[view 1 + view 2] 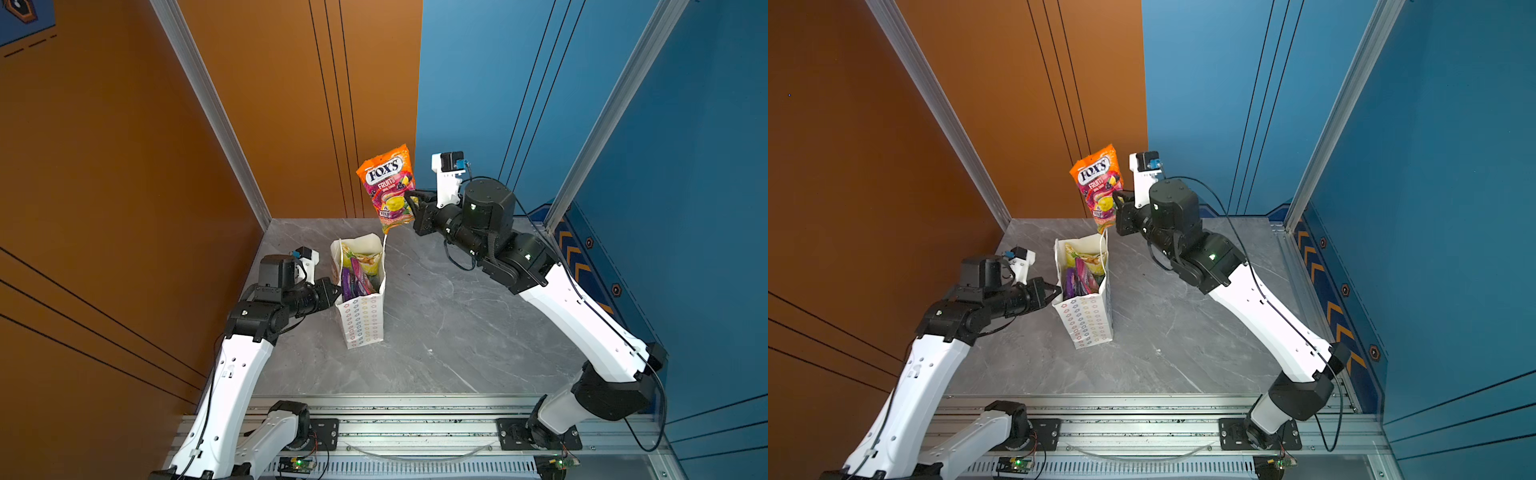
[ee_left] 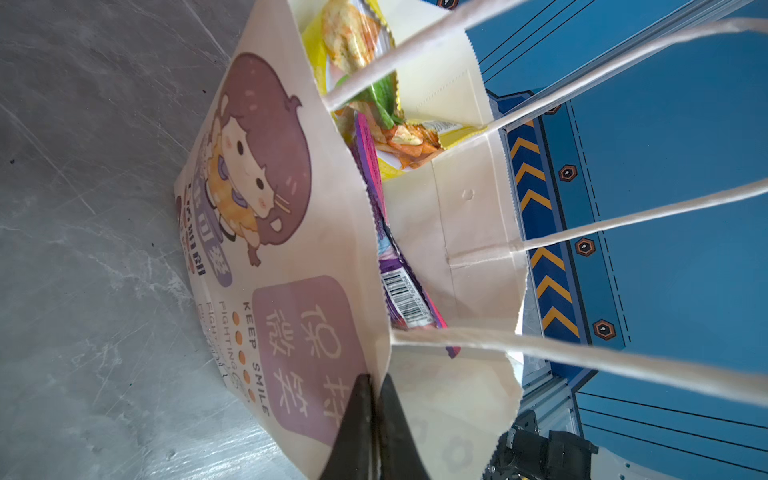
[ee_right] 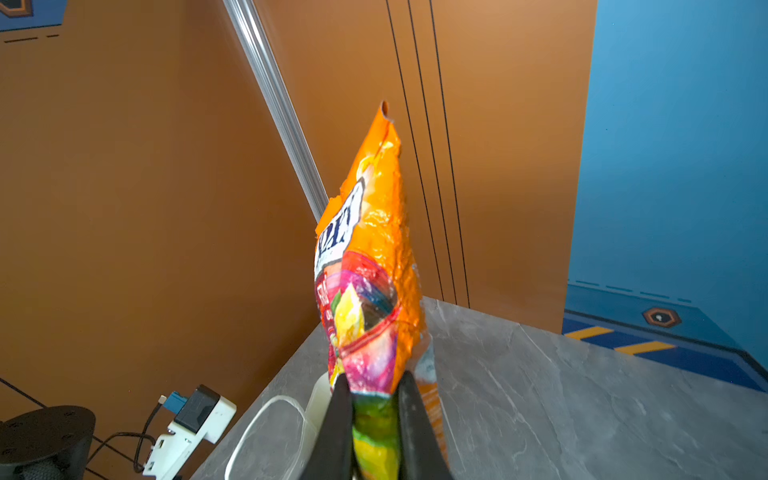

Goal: Place the snacks into the paper bag
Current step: 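Lift the orange packet with the right gripper toward the bag, then lower the orange packet into the bag held by the left gripper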

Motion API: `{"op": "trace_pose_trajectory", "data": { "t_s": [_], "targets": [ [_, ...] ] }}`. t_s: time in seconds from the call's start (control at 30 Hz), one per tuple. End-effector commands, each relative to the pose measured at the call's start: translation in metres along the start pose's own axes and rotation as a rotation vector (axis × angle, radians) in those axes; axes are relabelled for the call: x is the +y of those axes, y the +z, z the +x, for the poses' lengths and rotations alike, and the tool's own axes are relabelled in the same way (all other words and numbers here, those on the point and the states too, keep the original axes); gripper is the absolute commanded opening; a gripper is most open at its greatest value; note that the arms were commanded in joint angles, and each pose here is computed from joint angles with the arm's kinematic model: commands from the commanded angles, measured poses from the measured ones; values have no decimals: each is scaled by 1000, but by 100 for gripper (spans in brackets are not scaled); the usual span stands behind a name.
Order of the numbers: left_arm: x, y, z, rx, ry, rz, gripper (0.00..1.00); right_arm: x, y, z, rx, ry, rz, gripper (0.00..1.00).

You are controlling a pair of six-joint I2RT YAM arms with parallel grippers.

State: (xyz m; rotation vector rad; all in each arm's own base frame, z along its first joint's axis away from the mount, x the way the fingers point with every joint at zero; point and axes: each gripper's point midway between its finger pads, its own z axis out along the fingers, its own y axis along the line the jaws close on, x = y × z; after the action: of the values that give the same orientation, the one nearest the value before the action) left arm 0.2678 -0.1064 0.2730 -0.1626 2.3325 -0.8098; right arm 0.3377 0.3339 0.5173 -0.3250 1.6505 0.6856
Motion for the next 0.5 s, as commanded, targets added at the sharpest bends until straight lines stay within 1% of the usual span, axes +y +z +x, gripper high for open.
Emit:
{"op": "trace_pose_trajectory", "data": {
  "t_s": [0.0,0.2,0.47],
  "targets": [
    [-1,0,4,7,-2,22,8,11,3,-8,-18,-63,15,0],
    [-1,-1,4,1,-3,21,8,34,13,7,10,-100,2,0],
    [-1,-2,3,-4,-9,18,8,42,23,33,79,-124,5,0]
  ]
}}
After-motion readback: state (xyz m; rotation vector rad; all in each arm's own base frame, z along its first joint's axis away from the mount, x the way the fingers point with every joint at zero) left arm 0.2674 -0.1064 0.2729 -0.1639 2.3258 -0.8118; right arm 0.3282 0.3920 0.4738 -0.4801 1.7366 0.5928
